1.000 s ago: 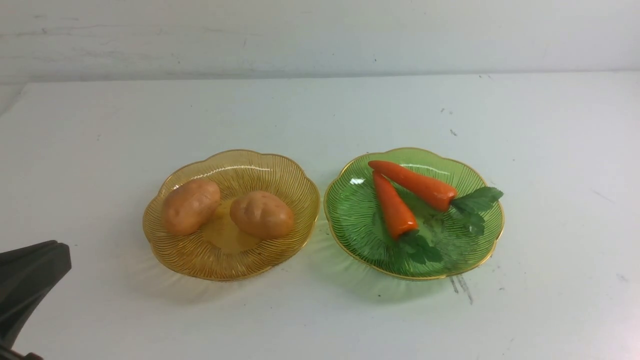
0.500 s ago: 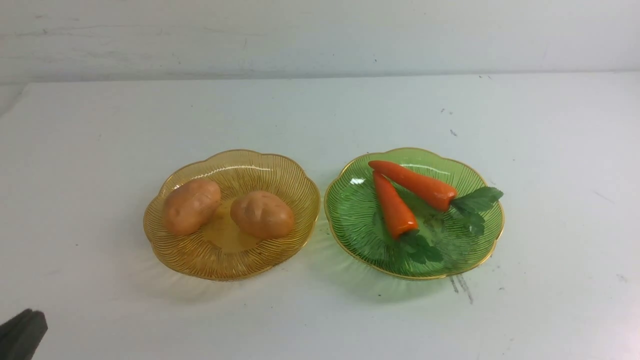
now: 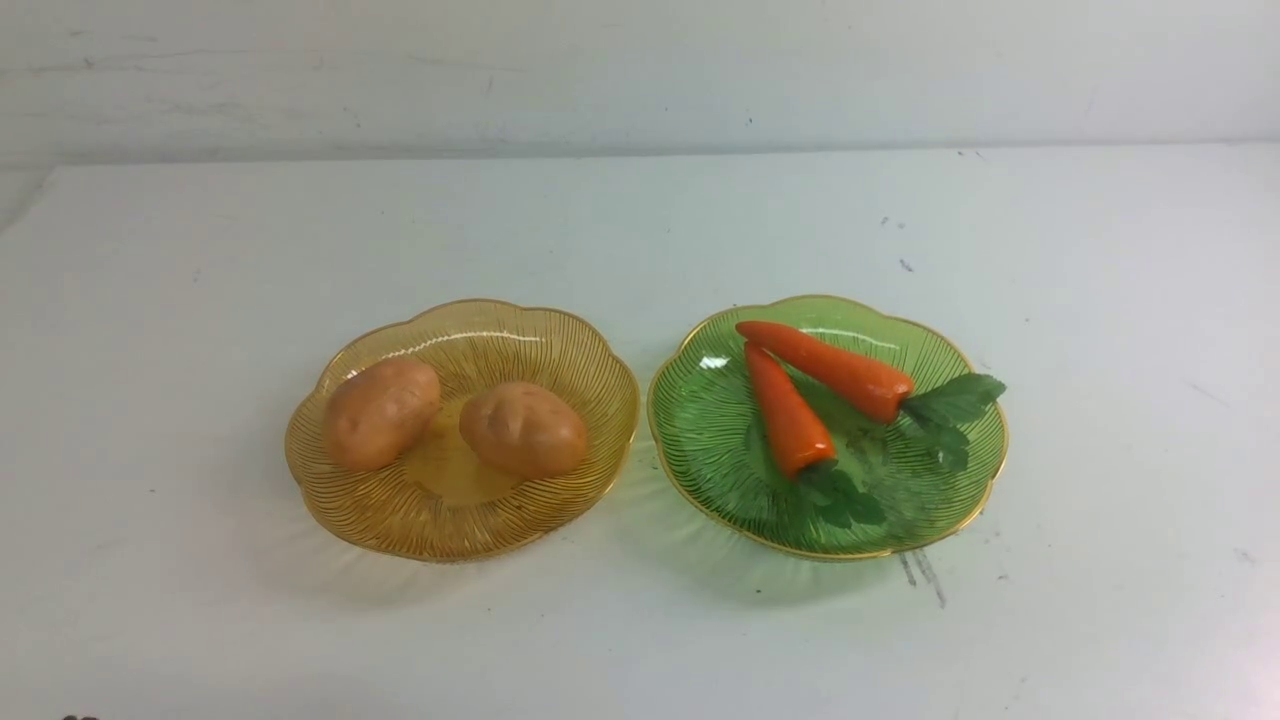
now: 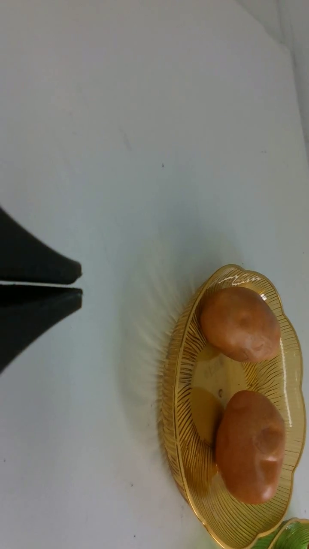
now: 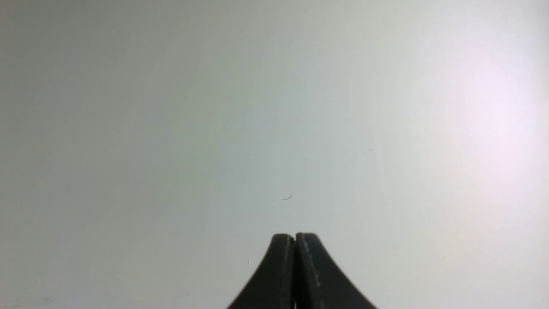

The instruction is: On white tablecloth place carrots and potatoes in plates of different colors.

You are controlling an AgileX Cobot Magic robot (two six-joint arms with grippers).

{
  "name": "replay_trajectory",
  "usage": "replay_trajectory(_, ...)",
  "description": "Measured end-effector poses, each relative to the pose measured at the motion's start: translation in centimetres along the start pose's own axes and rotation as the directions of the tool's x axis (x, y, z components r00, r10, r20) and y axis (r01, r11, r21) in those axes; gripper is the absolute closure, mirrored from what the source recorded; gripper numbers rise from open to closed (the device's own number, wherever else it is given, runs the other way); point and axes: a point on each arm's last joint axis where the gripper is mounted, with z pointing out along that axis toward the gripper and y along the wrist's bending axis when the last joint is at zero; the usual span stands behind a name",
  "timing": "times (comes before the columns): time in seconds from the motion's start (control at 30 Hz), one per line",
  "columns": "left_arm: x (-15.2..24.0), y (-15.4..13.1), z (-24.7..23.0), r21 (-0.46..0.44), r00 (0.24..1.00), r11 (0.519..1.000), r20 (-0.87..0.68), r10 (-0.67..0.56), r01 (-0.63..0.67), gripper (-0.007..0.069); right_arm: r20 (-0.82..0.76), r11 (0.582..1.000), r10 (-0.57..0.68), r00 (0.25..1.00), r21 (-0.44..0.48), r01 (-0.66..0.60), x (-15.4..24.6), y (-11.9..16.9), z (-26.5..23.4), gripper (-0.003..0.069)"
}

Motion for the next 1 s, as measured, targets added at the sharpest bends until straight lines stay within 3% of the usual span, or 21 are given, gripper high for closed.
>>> replay_trajectory(0.73,0.1,0.0,0.0,0.001,1.000,1.000,-0.007,0.000,0.000,0.0629,-0.013,1.000,-0.025,1.000,-0.002,0.025,0.1,0.0,0.0,0.0674)
replay_trajectory(0.83,0.1,0.0,0.0,0.001,1.000,1.000,-0.007,0.000,0.000,0.0629,-0.084,0.991,-0.135,0.987,-0.018,0.134,0.8,0.1,0.0,0.0674)
replay_trajectory(1.0,0.1,0.0,0.0,0.001,1.000,1.000,-0.007,0.000,0.000,0.0629,-0.381,0.952,-0.287,0.879,-0.012,0.306,3.9,-0.3,-0.6,0.0674)
